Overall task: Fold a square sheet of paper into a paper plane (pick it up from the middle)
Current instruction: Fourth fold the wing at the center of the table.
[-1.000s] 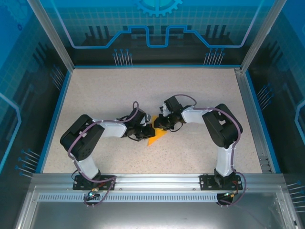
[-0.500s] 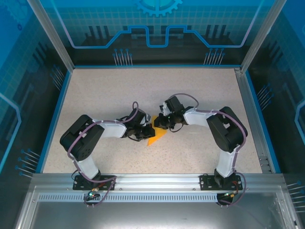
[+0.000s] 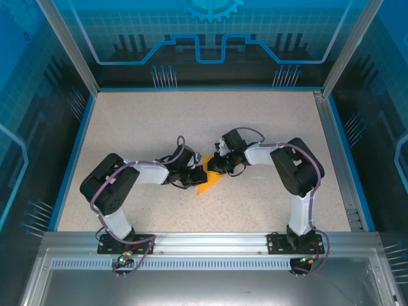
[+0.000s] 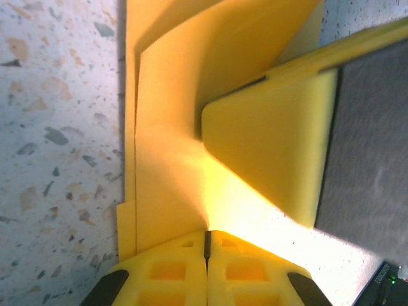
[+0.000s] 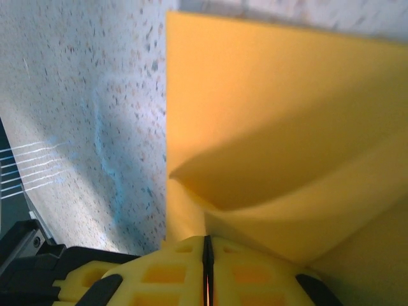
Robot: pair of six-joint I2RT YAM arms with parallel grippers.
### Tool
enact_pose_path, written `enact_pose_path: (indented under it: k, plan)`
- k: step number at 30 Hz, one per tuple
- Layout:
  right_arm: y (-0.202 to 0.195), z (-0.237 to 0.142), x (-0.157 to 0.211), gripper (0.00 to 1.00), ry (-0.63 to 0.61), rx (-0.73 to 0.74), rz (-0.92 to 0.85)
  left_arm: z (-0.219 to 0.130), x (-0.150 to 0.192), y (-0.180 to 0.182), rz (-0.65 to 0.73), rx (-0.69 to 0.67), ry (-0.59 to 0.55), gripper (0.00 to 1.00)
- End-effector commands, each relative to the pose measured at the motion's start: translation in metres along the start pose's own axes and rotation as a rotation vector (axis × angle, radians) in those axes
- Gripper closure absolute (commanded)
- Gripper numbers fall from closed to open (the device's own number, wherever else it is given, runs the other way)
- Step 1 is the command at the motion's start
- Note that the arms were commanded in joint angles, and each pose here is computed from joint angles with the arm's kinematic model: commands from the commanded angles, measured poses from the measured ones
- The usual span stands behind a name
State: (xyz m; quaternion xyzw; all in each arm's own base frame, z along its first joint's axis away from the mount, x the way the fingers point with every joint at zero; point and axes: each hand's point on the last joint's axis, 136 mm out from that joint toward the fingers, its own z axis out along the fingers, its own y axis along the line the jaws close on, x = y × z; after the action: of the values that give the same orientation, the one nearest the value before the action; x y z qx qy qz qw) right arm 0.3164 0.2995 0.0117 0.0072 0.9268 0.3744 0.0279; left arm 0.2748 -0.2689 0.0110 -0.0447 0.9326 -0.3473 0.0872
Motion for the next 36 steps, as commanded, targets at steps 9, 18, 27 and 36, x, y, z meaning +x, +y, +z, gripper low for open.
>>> enact_pose_path:
  k: [9,18,27,36]
  plan:
    - [-0.054,-0.017,-0.059,0.88,-0.113,0.114,0.063,0.006,0.038,0.063,-0.076,-0.204,0.098,0.94]
    - [-0.061,-0.028,-0.084,0.86,-0.150,0.108,0.092,0.007,0.041,0.065,-0.074,-0.205,0.107,0.95]
    - [-0.044,-0.045,-0.098,0.84,-0.164,0.071,0.052,0.006,0.039,0.060,-0.074,-0.186,0.099,0.95]
    - [-0.017,-0.076,-0.060,0.74,-0.168,0.036,0.005,-0.002,0.021,0.028,-0.050,-0.103,0.058,0.91]
